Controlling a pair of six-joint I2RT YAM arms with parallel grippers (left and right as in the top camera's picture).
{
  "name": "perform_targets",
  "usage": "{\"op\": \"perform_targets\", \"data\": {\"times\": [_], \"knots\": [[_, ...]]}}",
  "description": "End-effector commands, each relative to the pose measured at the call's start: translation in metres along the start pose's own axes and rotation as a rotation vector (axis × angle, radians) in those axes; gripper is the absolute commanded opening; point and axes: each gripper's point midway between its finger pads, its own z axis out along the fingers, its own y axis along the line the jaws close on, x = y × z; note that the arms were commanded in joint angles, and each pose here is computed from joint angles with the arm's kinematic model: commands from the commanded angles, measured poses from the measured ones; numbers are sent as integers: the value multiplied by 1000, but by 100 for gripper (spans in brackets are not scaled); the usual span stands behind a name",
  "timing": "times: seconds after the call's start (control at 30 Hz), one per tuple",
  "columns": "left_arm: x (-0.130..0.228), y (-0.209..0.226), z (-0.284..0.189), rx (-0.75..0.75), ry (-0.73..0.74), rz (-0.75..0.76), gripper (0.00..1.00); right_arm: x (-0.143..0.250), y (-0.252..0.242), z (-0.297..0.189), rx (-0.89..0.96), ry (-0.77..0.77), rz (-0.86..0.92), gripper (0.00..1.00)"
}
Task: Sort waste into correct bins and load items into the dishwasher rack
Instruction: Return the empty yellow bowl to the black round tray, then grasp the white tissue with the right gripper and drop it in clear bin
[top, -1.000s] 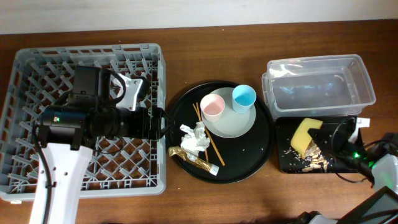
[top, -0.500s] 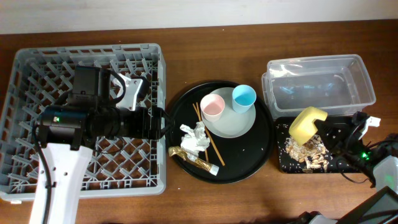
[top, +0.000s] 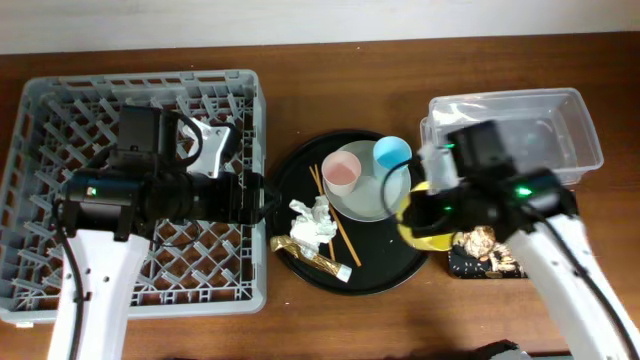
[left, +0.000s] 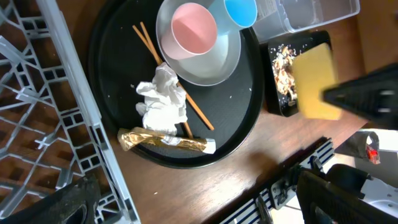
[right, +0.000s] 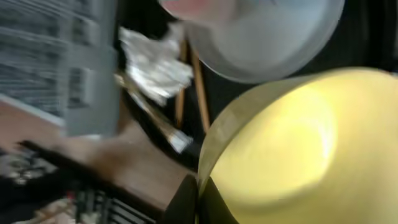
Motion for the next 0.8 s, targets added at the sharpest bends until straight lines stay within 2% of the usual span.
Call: {"op": "perform_targets", "data": {"times": [0.0, 0.17, 0.4, 0.53, 0.67, 0.7, 0.73, 0.77], "knots": [[-1, -2, -1, 4, -6, 11, 99, 13, 8, 39, 91, 129, -78, 4], [-1, -2, -1, 4, -6, 11, 99, 28, 8, 81, 119, 285, -94, 5], [-1, -2, -1, 4, -6, 11, 99, 25, -2, 100, 153, 288, -96, 10], [-1, -2, -1, 5, -6, 11, 99, 18, 1, 103, 140, 257, -105, 31], [-1, -2, -1, 4, -6, 11, 99, -14, 31, 60, 88, 193, -132, 33], [-1, -2, -1, 5, -6, 11, 99, -8, 44, 58, 10, 214, -125, 38], [-1, -2, -1, 4, -6, 11, 99, 3, 58, 60, -64, 255, -122, 47], [-1, -2, -1, 4, -6, 11, 99, 8, 59, 62, -60, 271, -132, 53]]}}
